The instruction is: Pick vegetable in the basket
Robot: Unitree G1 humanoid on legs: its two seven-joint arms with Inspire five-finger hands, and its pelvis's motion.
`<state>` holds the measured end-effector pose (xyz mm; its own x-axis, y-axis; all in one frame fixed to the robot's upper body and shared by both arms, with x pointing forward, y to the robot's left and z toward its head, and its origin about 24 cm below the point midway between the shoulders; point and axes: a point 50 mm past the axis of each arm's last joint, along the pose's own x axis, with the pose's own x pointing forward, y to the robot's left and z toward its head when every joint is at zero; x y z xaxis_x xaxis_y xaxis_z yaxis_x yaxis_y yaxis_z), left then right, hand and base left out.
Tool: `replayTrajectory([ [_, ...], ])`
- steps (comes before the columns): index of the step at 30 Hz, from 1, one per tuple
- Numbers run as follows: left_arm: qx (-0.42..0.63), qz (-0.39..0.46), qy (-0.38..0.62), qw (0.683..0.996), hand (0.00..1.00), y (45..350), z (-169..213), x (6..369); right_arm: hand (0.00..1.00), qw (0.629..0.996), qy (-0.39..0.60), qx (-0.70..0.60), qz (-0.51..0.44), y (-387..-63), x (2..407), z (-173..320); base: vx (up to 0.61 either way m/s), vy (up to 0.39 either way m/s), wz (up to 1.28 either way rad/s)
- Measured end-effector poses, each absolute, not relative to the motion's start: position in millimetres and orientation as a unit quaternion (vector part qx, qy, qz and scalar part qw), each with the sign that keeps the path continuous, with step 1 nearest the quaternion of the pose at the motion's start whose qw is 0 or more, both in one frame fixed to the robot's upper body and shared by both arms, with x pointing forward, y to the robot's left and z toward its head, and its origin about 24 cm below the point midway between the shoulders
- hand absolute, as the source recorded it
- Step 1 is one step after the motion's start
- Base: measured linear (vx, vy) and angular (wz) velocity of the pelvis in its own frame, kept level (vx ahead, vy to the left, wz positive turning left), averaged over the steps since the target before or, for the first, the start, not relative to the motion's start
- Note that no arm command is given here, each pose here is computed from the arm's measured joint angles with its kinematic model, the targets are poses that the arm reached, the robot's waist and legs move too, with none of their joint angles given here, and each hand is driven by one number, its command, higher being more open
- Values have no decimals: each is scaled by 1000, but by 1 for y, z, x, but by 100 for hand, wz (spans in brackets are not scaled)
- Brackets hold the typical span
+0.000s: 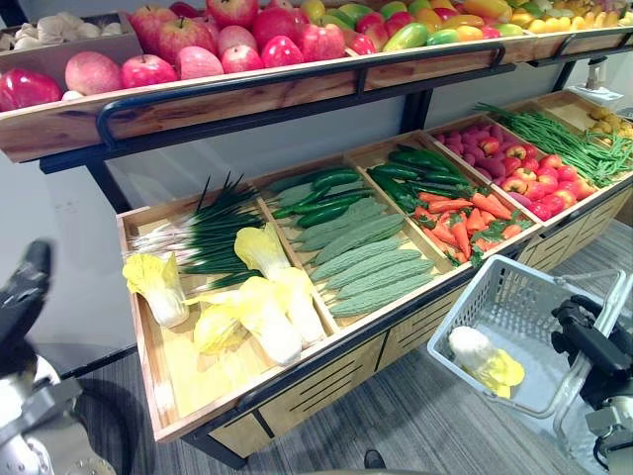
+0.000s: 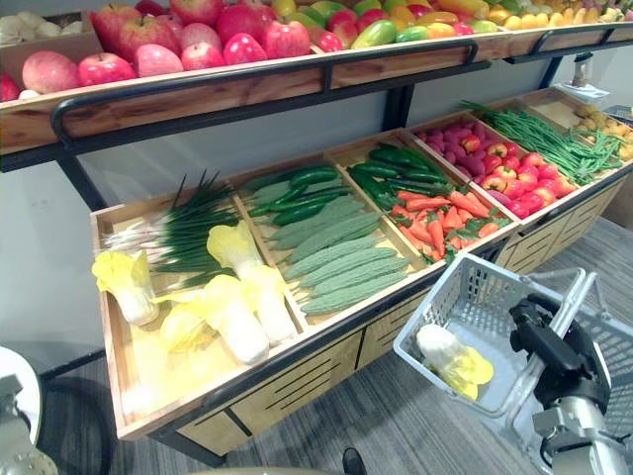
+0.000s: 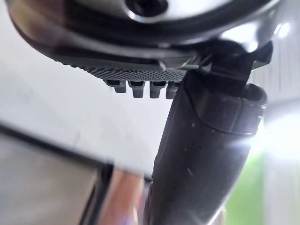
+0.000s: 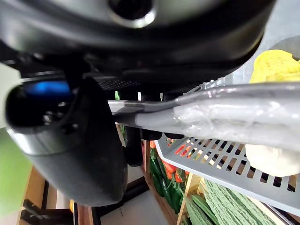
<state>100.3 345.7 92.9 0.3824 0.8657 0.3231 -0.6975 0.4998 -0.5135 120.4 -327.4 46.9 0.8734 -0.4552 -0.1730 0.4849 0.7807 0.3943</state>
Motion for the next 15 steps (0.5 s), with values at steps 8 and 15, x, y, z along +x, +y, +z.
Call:
replayTrajectory([
  [8, -175, 731, -114, 650, 100, 340, -3, 23, 0, 909, 62, 278, -305, -313, 91, 18, 16, 42, 19],
  [15, -184, 779, 17, 599, 100, 323, -57, -5, 0, 880, 100, 324, -332, -312, 80, -13, 22, 33, 3],
])
